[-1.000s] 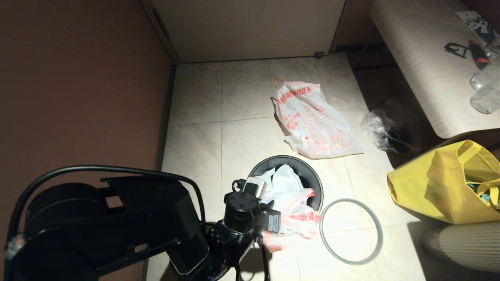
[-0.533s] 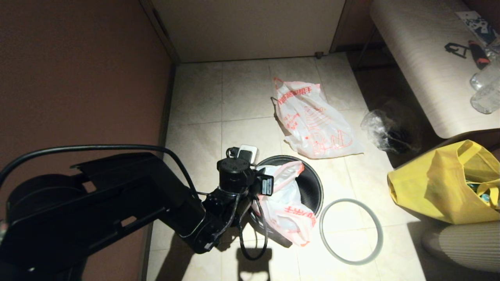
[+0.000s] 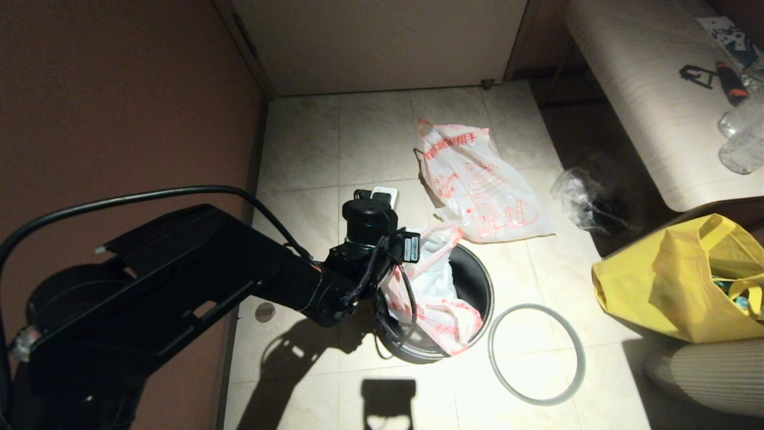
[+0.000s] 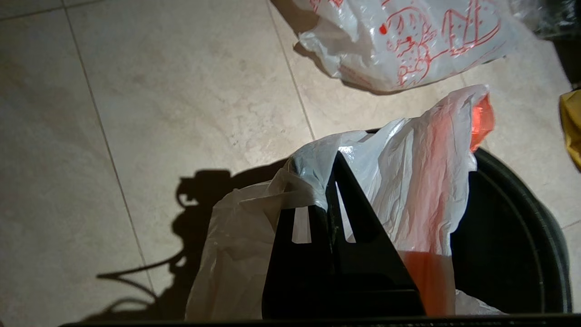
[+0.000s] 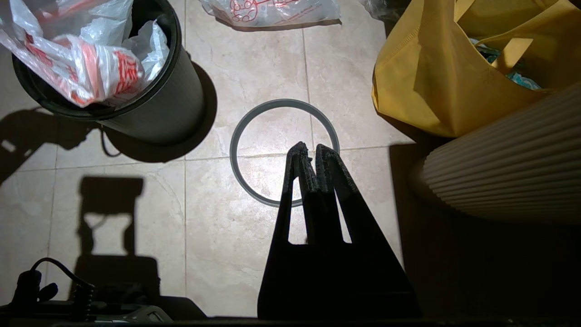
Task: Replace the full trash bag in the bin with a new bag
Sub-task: Put the new garbage bag on the trash can
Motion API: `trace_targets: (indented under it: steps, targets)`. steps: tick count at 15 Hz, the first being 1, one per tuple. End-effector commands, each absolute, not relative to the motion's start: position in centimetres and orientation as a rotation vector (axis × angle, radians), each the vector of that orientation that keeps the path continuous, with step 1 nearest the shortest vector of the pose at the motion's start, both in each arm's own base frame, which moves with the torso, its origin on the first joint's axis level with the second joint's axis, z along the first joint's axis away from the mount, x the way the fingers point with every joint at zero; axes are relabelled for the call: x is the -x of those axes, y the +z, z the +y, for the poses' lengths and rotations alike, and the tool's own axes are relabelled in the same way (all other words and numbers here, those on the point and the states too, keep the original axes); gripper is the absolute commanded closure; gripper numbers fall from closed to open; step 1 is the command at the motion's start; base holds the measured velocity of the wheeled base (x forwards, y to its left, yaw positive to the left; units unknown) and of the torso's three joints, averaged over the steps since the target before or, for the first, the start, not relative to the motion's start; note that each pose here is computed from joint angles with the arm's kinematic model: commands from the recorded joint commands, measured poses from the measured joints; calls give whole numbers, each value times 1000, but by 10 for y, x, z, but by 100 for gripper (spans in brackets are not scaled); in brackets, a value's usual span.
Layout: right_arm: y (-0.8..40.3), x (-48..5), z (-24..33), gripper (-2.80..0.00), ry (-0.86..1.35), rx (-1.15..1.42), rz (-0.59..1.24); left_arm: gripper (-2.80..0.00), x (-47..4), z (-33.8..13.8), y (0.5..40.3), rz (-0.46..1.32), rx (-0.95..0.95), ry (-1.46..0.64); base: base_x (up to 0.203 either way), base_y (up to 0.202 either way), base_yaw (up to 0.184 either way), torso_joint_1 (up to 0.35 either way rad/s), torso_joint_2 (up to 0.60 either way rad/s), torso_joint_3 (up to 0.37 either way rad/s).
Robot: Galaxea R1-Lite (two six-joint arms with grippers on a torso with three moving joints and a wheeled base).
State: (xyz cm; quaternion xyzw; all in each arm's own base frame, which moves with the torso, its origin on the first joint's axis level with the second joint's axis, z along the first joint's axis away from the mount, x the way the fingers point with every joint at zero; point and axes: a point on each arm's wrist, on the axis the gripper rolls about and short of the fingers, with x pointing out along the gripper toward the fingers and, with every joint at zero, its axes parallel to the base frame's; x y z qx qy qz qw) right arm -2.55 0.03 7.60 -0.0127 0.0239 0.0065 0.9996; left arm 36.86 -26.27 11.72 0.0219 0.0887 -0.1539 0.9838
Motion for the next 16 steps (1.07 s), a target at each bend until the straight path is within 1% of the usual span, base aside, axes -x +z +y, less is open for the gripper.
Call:
trace_targets:
  steps: [1,2,3,6,7,9,10,12,13,14,16]
  targets:
    - [76,25,0,0,13,26,49,0,-373,-264,108,196,-49,-298,0,0,0,0,0,0]
    - [76,25,0,0,13,26,49,0,-378,-261,106,195,-48,-287,0,0,0,0,0,0]
    - [76,25,0,0,13,26,49,-280,-381,-261,107,190,-45,-281,0,0,0,0,0,0]
    - [76,25,0,0,14,26,49,-280,-375,-255,118,181,-40,-273,0,0,0,0,0,0]
    - [76,25,0,0,14,25,49,-280,-369,-251,128,182,-38,-269,0,0,0,0,0,0]
    - [76,25,0,0,14,26,49,-280,-346,-237,164,206,-20,-267,0,0,0,0,0,0]
    - [76,25,0,0,14,26,49,-280,-334,-231,172,278,-35,-268,0,0,0,0,0,0]
    - [76,25,0,0,13,26,49,-280,-315,-222,171,513,-102,-254,0,0,0,0,0,0]
    - [76,25,0,0,14,26,50,-280,-309,-219,176,586,-101,-239,0,0,0,0,0,0]
    - [76,25,0,0,13,26,49,-280,-305,-217,183,629,-79,-226,0,0,0,0,0,0]
    - [76,25,0,0,13,26,49,-280,-302,-214,192,641,-48,-223,0,0,0,0,0,0]
